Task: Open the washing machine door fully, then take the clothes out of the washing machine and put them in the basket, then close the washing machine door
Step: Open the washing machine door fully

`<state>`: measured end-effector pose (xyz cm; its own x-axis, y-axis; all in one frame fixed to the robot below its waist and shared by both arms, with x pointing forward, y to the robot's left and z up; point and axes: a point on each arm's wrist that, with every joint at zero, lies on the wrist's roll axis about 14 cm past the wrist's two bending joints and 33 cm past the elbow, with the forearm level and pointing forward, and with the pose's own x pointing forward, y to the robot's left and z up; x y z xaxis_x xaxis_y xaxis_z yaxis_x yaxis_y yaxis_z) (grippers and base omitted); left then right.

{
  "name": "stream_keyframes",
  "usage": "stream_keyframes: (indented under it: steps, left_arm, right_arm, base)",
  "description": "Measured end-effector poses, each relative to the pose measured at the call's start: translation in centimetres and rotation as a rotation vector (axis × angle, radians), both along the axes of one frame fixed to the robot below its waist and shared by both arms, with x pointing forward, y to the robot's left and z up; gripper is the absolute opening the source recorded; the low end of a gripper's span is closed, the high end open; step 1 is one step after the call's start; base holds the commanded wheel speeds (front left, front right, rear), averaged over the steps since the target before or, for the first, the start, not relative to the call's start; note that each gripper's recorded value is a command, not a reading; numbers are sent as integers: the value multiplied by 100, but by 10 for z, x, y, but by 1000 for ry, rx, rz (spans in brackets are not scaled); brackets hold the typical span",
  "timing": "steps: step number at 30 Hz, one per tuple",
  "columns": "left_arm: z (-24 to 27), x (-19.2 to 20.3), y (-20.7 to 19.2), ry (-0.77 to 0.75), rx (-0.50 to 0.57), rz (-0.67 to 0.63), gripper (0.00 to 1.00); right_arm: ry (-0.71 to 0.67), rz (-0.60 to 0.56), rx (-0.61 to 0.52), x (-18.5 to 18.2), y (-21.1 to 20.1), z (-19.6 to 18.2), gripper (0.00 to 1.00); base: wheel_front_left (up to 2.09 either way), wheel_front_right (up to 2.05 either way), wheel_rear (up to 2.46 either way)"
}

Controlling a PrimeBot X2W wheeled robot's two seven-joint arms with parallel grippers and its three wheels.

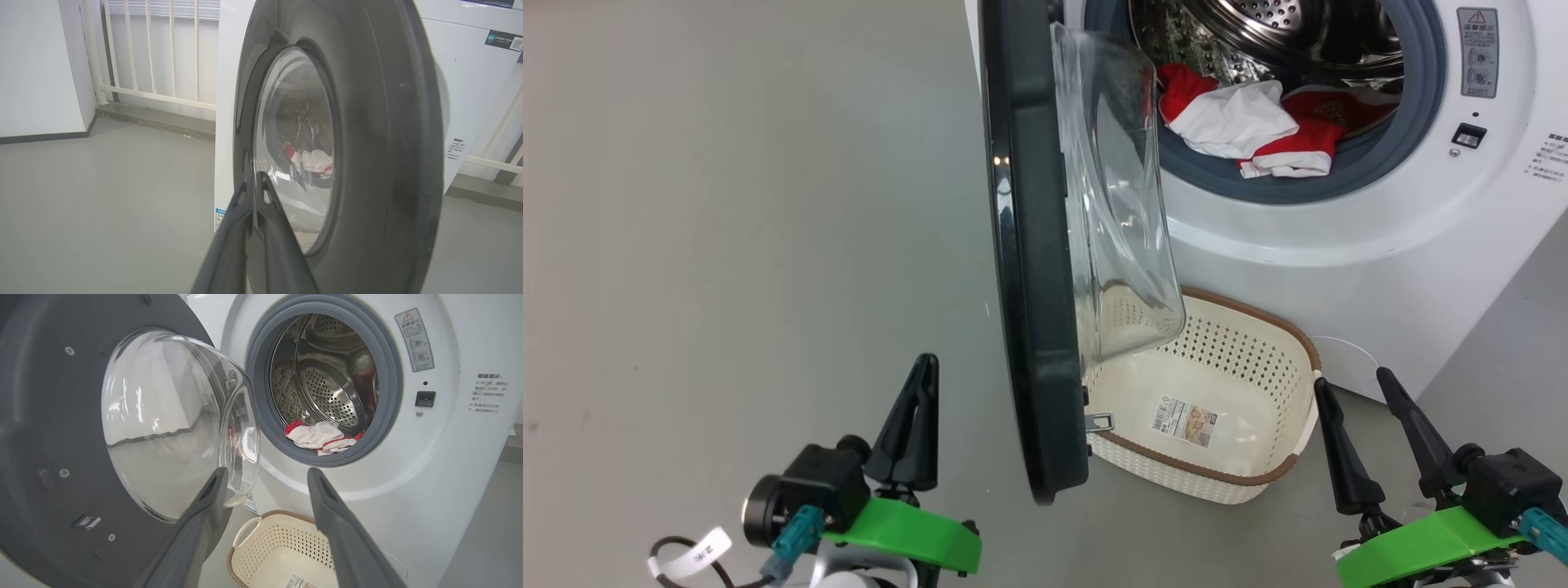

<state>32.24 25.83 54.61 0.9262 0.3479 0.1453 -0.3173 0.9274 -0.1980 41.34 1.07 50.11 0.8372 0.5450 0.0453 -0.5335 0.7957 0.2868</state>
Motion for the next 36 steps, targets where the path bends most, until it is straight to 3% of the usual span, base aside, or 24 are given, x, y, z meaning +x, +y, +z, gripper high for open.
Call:
stream_keyframes:
  steps: [13, 19, 27, 36]
  left_arm:
    - [90, -1, -17, -260, 137, -38, 0]
    - [128, -4, -54, -373, 252, -159, 0]
    - [112, 4, -107, -339, 271, -361, 0]
    - [62, 23, -134, -171, 189, -489, 0]
  right_arm:
    - [13, -17, 16, 0, -6, -2, 100]
    - [21, -27, 17, 0, -9, -4, 100]
    - [23, -35, 20, 1, -12, -5, 100]
    - [34, -54, 24, 1, -18, -9, 100]
  base:
    - [0, 0, 0]
    - [0, 0, 0]
    - [0, 0, 0]
    - [0, 0, 0]
